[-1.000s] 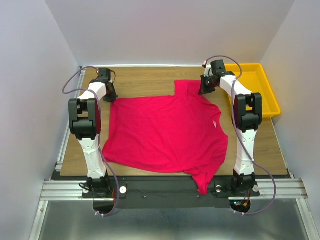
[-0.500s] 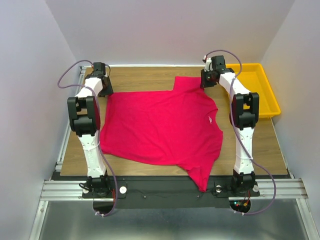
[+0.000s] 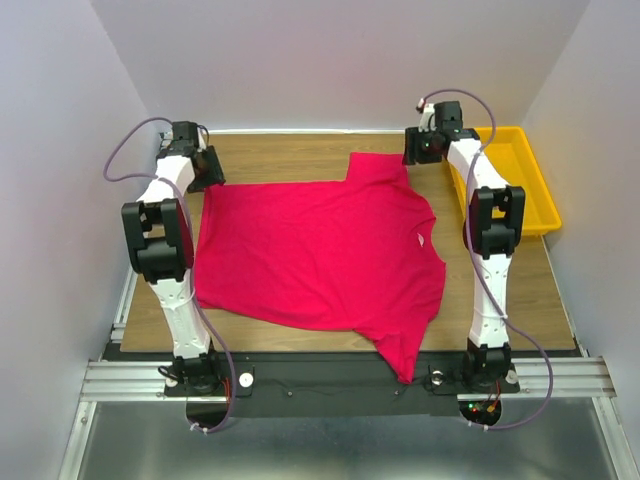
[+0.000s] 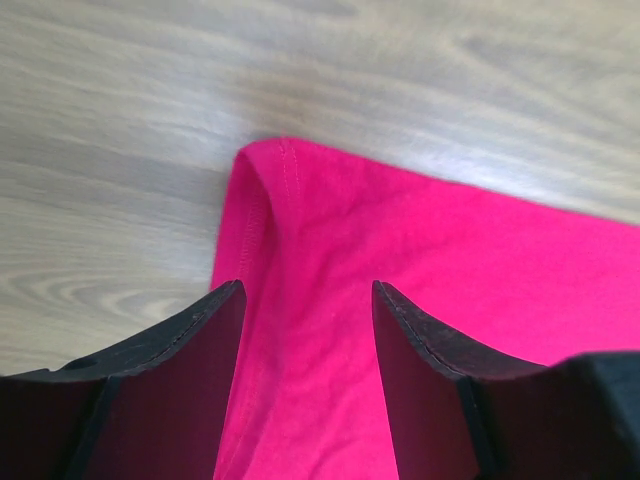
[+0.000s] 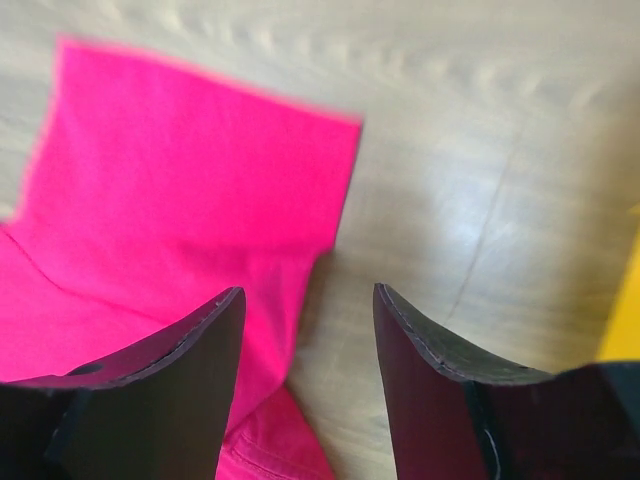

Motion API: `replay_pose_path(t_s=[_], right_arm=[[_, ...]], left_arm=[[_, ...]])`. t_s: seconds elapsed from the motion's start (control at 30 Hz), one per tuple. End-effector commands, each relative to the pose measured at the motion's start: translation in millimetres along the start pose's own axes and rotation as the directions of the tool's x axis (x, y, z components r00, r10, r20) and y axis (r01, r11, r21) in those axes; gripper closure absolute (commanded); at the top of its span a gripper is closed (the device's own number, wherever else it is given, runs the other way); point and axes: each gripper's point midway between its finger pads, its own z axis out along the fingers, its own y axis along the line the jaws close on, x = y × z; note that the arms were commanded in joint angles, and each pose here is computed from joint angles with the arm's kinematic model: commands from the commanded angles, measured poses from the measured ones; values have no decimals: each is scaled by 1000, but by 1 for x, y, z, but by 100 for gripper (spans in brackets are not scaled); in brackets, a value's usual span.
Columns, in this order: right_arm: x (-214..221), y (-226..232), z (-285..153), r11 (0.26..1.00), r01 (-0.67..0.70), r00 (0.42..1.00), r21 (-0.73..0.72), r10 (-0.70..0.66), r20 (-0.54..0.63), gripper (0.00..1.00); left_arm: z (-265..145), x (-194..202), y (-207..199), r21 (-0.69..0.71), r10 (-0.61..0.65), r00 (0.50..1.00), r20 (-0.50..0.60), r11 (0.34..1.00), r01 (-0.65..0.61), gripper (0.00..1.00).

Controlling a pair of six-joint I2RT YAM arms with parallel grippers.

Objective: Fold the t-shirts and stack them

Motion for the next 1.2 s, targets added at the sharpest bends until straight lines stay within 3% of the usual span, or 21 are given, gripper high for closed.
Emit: replay_pose_path(t_s=[0.0, 0.23, 0.43, 0.7, 0.93, 0.97, 1.03, 1.1, 1.17], right_arm=[[-34, 3, 0, 998, -38, 994, -44, 42, 97, 40], [-29, 6, 11, 995, -73, 994, -68, 78, 82, 40], [-30, 6, 13, 995, -69, 993, -71, 75, 86, 40], [-32, 5, 13, 995, -72, 993, -72, 78, 91, 40], [-38, 0, 8, 995, -77, 991, -66, 84, 106, 40], [-38, 0, 8, 995, -77, 991, -66, 84, 106, 40], [-38, -1, 8, 995, -74, 991, -65, 81, 108, 40], [-39, -3, 8, 995, -75, 990, -61, 81, 111, 40], [-42, -3, 8, 996, -72, 990, -61, 79, 118, 40]], left_arm=[[-42, -46, -2, 79, -45, 989, 141, 996, 34, 35], [-5, -30, 10, 14, -22, 998, 57, 1000, 21, 35], [12, -45, 19, -14, -21, 997, 74, 1000, 22, 35], [49, -37, 21, -20, -16, 1000, 2, 1000, 16, 39], [54, -26, 17, 8, -15, 999, -29, 1000, 16, 59], [54, -26, 18, 1, -14, 1000, -28, 1000, 14, 65], [54, -27, 22, -11, -16, 1000, -24, 1000, 16, 89], [51, -31, 23, -11, -21, 1000, -13, 1000, 21, 99], [43, -38, 20, -3, -23, 1000, 11, 1000, 23, 100]])
